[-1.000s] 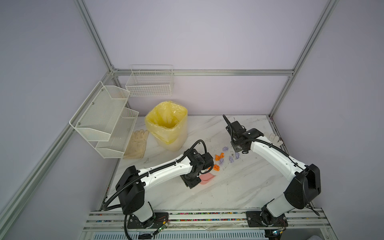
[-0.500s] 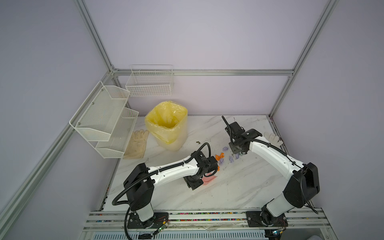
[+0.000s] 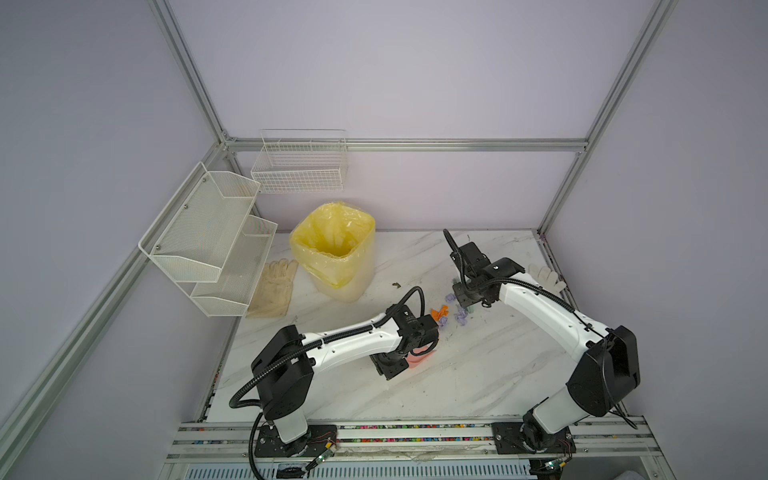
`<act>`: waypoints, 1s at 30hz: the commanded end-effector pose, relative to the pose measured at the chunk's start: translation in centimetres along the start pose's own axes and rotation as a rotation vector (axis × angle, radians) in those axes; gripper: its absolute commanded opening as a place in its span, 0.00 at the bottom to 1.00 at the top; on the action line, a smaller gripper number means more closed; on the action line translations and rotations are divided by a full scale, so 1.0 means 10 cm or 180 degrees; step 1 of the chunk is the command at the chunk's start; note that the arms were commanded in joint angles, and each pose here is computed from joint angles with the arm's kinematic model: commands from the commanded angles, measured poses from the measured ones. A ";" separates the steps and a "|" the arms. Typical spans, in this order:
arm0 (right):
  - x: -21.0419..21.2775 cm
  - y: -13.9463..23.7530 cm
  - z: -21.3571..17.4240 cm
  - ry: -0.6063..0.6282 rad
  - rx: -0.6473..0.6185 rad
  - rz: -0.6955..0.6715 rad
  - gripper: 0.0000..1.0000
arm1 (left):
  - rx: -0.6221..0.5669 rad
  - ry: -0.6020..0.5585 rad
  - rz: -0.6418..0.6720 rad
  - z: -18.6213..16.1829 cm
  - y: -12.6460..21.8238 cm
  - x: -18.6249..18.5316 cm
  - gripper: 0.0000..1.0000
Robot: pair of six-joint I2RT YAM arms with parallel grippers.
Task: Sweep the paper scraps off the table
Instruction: 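Sweep the scraps with the right-held brush toward the dustpan held by the left gripper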
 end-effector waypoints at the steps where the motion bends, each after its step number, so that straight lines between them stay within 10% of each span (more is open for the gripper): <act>1: 0.11 0.13 0.03 0.0010 -0.0154 0.0209 0.00 | -0.0146 0.0101 0.0023 0.10 0.05 0.00 0.08; 30: 0.73 0.99 0.10 -0.0223 -0.0758 0.1031 0.00 | -0.0325 0.0068 0.0035 0.32 -0.18 -0.10 0.07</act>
Point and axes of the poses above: each gripper's point midway between its finger pads, its own y axis back along the fingers, its own x axis along the line the jaws close on, z = x × y, the point moved 4 cm from there along y, back along the fingers, and after that the axes turned 10 degrees about y, right-handed, at the moved point
